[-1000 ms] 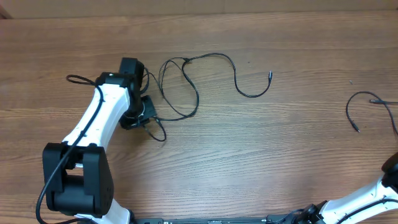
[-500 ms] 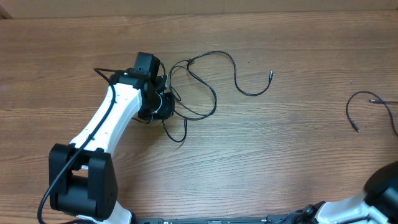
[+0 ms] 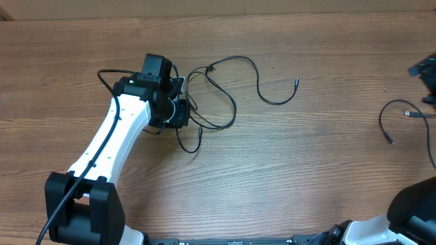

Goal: Untangle cables

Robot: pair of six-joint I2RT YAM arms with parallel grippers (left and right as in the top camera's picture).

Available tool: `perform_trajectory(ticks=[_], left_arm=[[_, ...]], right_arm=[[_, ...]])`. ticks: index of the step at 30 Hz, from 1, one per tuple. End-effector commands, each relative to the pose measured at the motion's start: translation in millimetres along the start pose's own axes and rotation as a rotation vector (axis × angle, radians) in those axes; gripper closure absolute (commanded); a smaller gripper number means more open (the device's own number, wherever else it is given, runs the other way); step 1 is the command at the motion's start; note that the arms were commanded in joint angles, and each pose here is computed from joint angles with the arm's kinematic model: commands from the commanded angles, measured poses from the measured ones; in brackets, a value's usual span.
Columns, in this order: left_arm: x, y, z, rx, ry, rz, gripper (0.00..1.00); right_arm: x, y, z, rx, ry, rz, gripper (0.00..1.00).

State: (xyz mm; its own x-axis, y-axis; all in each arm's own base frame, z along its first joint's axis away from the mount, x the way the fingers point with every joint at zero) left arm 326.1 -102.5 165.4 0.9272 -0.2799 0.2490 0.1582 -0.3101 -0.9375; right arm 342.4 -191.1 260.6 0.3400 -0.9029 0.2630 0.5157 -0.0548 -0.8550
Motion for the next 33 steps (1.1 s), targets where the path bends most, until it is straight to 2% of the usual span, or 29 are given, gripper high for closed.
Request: perform_trajectory(ticks=[1, 9, 12, 14, 18, 25, 28, 33], left_arm=[[11, -13, -12, -0.075, 0.043, -0.067, 0.96], [8, -25, -16, -0.085, 0.046, -0.078, 0.96], [8, -32, -18, -0.083, 0.053, -0.100, 0.96], [7, -38, -20, -0.082, 0.058, -0.115, 0.96], [7, -48, -23, -0.079, 0.068, -0.146, 0.96], [8, -67, -28, -0.071, 0.093, -0.215, 0.96], [8, -78, -29, -0.063, 0.117, -0.259, 0.96], [8, -96, -33, -0.044, 0.205, -0.329, 0.96]], right_arm=[[-57, 20, 38, 0.239, -0.183, 0.258, 0.00], [-185, 81, 81, 0.374, -0.465, 0.455, 0.00], [-238, 93, 93, 0.445, -0.609, 0.493, 0.16], [-271, 96, 99, 0.481, -0.700, 0.511, 0.20], [-325, 89, 107, 0.508, -0.757, 0.590, 0.14], [-375, 78, 112, 0.519, -0.869, 0.620, 0.13], [-376, 84, 109, 0.388, -0.729, 0.567, 0.08], [-375, 85, 109, 0.366, -0.695, 0.543, 0.16]])
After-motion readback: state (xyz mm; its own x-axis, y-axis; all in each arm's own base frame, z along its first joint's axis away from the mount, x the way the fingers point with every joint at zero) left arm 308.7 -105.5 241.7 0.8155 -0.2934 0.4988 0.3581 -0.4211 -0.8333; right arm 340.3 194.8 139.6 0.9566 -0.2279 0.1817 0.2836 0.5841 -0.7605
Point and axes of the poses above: each gripper's point midway between its finger pads, its own y axis out along the fingers, its own z axis along the line the jaws close on, x = y × z, the point moved 6 cm from there along -y, back along the fingers, and after that the axes turned 13 degrees about y, right-handed, at the moved point
